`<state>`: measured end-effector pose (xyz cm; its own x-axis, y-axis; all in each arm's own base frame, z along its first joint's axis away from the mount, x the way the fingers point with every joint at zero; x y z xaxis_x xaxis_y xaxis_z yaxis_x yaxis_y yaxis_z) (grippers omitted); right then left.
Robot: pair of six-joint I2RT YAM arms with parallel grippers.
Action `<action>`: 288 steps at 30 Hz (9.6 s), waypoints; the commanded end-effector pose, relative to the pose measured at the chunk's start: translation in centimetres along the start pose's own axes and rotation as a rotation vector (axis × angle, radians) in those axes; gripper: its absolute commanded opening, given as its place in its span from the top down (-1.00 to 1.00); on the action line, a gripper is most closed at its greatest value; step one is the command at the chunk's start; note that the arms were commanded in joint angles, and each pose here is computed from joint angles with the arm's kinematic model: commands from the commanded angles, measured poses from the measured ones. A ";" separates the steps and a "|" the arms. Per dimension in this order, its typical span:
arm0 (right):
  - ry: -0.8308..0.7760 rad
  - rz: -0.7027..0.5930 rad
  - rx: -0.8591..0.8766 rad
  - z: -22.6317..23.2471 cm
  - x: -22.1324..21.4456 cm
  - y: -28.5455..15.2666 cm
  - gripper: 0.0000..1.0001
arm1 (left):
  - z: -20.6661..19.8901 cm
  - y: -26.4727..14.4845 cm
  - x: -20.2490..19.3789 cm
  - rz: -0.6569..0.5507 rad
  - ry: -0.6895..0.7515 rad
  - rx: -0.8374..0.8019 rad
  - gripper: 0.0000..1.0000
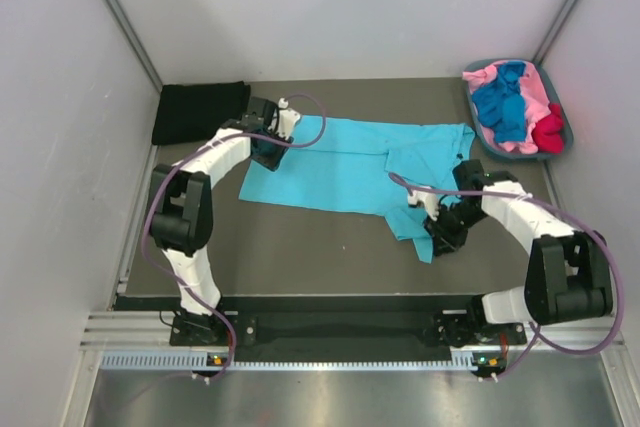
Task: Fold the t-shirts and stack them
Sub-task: Fold the tshirt
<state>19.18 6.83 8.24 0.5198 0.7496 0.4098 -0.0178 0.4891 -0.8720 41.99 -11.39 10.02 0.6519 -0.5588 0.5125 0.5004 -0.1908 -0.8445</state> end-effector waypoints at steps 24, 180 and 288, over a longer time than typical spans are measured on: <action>0.085 0.093 -0.033 -0.9 0.5 2.5 0.40 | -3.8 -5.0 0.8 -0.130 0.015 -0.153 0.22; -0.063 0.081 -0.679 -19.4 16.8 -7.2 1.00 | 10.8 3.1 2.9 0.056 -0.208 -0.053 1.00; 0.284 -0.158 -0.223 -14.6 11.5 -6.7 0.07 | 4.1 -9.7 -9.4 0.243 -0.108 -0.067 0.25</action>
<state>35.28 4.67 14.05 0.7283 0.5364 0.4264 0.2062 0.4218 -0.8829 29.99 -0.61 10.06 0.8538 -0.4928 0.1680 0.1493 -0.0775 -0.9858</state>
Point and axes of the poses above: each gripper's point midway between its finger pads, its own y axis out along the fingers, its own z axis along the line the jaws close on, x = y × z, the point moved 3 cm from there along -y, back along the fingers, and after that the axes turned 3 degrees about y, right-handed, at the moved point
